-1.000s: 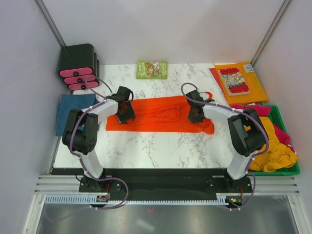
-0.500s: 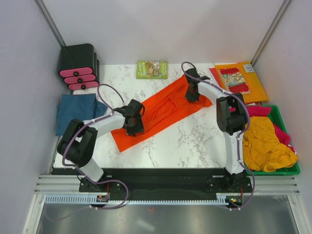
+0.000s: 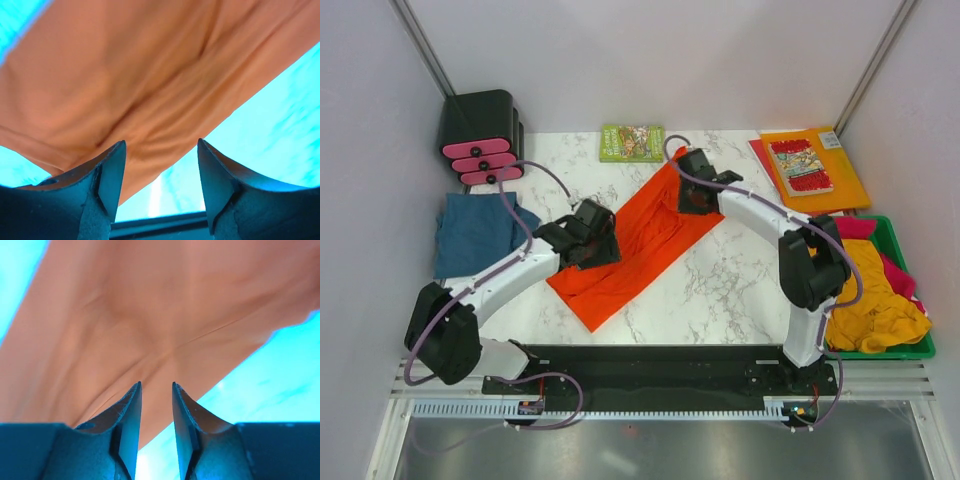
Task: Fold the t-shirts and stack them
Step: Rotate the tshirt 90 degrees
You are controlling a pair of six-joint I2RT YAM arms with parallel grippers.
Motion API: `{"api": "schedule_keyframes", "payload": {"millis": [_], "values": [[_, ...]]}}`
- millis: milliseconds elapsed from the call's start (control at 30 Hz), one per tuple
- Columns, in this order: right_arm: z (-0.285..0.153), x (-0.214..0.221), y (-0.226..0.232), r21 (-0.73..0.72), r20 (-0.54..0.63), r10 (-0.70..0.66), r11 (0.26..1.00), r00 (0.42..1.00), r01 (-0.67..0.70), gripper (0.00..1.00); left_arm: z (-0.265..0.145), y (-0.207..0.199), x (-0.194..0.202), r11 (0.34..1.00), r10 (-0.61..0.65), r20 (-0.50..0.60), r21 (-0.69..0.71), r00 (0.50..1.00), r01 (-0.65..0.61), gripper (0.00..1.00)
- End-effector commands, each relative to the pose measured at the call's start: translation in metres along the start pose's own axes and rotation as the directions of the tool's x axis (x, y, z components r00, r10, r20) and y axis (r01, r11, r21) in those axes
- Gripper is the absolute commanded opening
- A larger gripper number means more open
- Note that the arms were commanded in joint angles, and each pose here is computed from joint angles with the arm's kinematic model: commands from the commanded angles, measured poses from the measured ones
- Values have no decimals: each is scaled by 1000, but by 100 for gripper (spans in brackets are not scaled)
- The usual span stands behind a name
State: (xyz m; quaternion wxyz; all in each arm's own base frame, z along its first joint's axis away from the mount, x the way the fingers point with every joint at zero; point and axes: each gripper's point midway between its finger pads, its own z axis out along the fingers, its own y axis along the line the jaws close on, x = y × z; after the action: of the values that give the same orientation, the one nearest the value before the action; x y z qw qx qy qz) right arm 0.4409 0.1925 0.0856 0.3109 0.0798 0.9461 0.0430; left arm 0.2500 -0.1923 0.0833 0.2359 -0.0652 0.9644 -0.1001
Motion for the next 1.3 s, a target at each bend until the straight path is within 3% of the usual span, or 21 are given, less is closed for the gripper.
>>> {"api": "schedule_keyframes", "payload": {"millis": [0, 167, 367, 533, 633, 1067, 1267], "values": [[-48, 50, 70, -205, 17, -150, 967, 989, 150, 36, -17, 18, -62, 993, -108, 156, -32, 982, 114, 66], [-66, 127, 115, -310, -35, -239, 926, 970, 217, 28, 0, 67, -57, 962, -193, 112, -176, 975, 210, 66], [-64, 176, 139, -339, -78, -273, 912, 959, 232, 25, 9, 87, -30, 947, -224, 66, -220, 972, 233, 65], [-47, 198, 118, -270, -141, -256, 939, 956, 211, 25, 15, 95, -23, 941, -214, 52, -255, 975, 221, 65], [-33, 217, 70, -169, -234, -213, 970, 949, 176, 24, 16, 95, -21, 943, -214, 41, -252, 976, 218, 65], [-57, 174, -61, 82, -204, 8, 997, 979, 9, 31, 22, 97, -5, 946, -216, 0, -246, 976, 209, 64], [-68, 141, -105, 210, -118, 106, 974, 987, -79, 34, 27, 89, 8, 960, -212, -62, -203, 975, 196, 63]]}}
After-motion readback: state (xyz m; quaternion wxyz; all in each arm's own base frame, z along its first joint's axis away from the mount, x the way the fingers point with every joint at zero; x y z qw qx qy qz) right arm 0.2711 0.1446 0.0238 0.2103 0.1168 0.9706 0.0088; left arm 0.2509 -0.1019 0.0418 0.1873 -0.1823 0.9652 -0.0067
